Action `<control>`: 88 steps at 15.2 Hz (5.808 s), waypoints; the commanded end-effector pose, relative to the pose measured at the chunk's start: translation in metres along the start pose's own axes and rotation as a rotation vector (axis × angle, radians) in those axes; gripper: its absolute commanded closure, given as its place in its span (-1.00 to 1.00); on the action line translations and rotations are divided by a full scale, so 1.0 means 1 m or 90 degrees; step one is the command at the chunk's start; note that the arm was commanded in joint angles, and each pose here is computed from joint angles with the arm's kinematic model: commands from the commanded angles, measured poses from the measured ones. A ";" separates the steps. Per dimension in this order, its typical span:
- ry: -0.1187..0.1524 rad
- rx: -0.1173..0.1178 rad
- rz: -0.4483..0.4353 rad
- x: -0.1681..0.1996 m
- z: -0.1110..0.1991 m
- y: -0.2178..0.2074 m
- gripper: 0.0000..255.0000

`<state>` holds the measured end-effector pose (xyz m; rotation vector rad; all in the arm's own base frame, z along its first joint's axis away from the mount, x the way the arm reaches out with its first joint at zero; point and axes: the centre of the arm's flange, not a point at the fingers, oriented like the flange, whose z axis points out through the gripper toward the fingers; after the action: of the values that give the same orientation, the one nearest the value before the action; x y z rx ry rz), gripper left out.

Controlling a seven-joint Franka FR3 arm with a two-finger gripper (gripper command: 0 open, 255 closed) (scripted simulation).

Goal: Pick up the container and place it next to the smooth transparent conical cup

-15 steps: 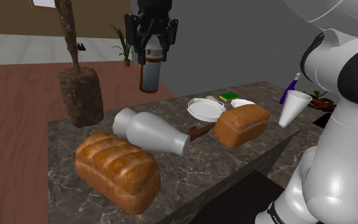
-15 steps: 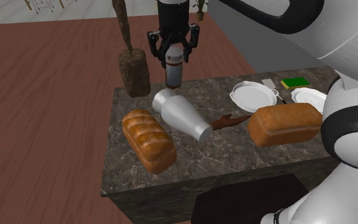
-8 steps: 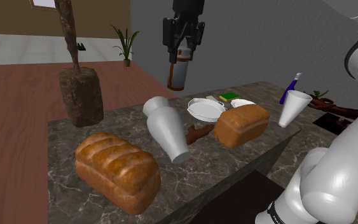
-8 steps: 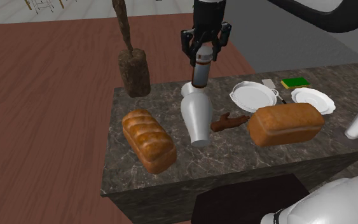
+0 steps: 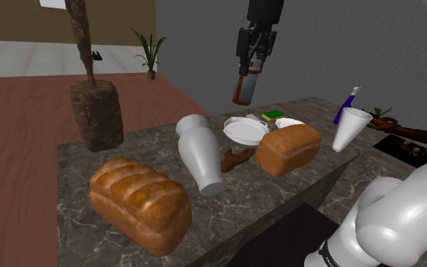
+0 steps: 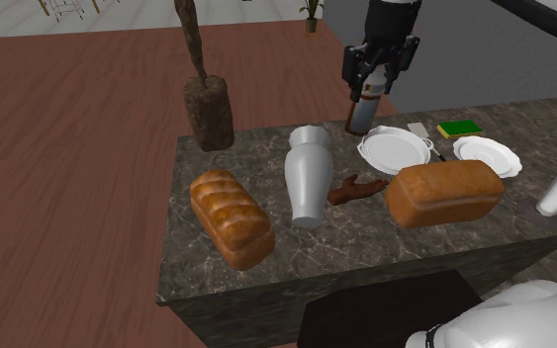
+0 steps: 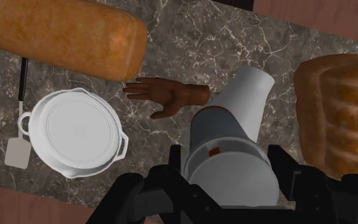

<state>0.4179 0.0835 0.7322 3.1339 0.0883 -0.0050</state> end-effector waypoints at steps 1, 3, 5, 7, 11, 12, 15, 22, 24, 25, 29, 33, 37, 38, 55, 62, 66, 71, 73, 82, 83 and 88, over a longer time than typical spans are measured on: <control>0.000 0.000 -0.001 -0.009 -0.002 0.025 1.00; 0.000 0.000 -0.001 -0.018 -0.002 0.050 1.00; 0.000 0.000 -0.001 -0.027 -0.001 0.075 1.00; 0.000 0.000 -0.001 -0.036 -0.001 0.099 1.00; 0.000 0.000 -0.001 -0.055 -0.001 0.149 1.00; 0.000 0.000 -0.001 -0.059 -0.001 0.161 1.00; 0.000 0.000 -0.001 -0.073 -0.001 0.198 1.00; 0.000 0.000 -0.001 -0.105 0.000 0.285 1.00; 0.000 0.000 -0.001 -0.115 0.000 0.310 1.00; 0.000 0.000 -0.001 -0.119 0.000 0.322 1.00; 0.000 0.000 -0.001 -0.138 0.001 0.372 1.00; 0.000 0.000 -0.001 -0.156 0.001 0.421 1.00; 0.000 0.000 -0.001 -0.174 0.002 0.471 1.00; 0.000 0.000 -0.001 -0.177 0.002 0.479 1.00; 0.000 0.000 -0.001 -0.177 0.091 0.478 1.00; 0.000 0.000 -0.001 -0.177 0.128 0.478 1.00; 0.000 0.000 -0.001 -0.177 0.149 0.478 1.00; 0.000 0.000 -0.001 -0.177 0.176 0.478 1.00; 0.000 0.000 -0.001 -0.177 0.186 0.478 1.00; 0.000 0.000 -0.001 -0.177 0.234 0.477 1.00; 0.000 0.000 -0.001 -0.177 0.239 0.477 1.00; 0.000 0.000 -0.001 -0.177 0.266 0.477 1.00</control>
<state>0.2661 -0.4042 0.4754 3.1345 0.0916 -0.0062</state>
